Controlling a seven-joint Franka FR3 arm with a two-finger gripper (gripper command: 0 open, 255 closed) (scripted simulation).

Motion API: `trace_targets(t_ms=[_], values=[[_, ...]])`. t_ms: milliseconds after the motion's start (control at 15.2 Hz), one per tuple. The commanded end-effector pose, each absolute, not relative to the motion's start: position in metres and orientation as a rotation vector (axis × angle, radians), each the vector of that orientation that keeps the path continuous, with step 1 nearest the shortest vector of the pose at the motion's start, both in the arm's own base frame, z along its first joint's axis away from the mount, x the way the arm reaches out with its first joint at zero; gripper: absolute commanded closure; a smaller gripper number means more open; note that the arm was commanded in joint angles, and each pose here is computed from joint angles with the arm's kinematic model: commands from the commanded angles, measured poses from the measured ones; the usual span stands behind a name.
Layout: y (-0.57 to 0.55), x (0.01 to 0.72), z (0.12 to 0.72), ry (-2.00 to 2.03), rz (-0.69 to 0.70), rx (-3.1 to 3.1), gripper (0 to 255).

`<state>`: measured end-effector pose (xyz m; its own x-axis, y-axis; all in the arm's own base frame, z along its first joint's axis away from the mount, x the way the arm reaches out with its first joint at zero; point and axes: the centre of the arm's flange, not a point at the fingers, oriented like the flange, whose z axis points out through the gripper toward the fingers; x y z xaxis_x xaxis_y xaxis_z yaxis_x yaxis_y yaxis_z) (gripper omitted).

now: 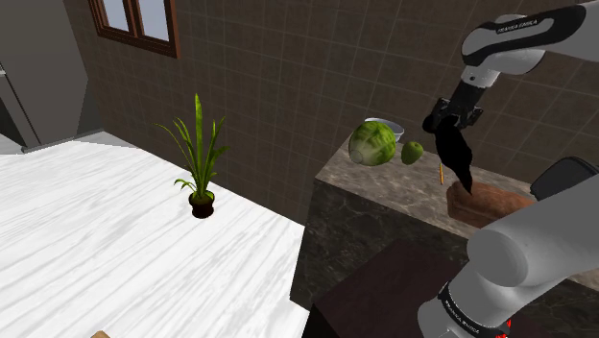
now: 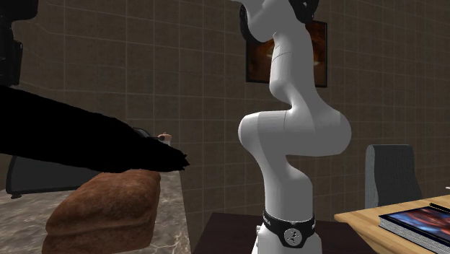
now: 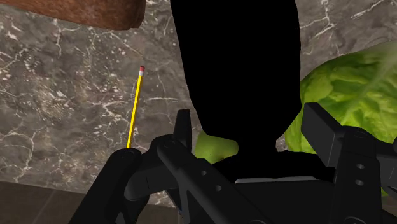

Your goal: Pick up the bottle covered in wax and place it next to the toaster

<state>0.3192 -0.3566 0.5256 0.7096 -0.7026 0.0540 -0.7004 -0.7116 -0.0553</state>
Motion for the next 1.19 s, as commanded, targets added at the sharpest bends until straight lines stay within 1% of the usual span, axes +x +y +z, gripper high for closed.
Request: trace_targets(t_ms=[0,1122], values=[[-0.357,0.319,0.537,1.180,-0.111,-2.876,255],[-0.357,0.319,0.627,1.180,-0.111,-2.876,255]])
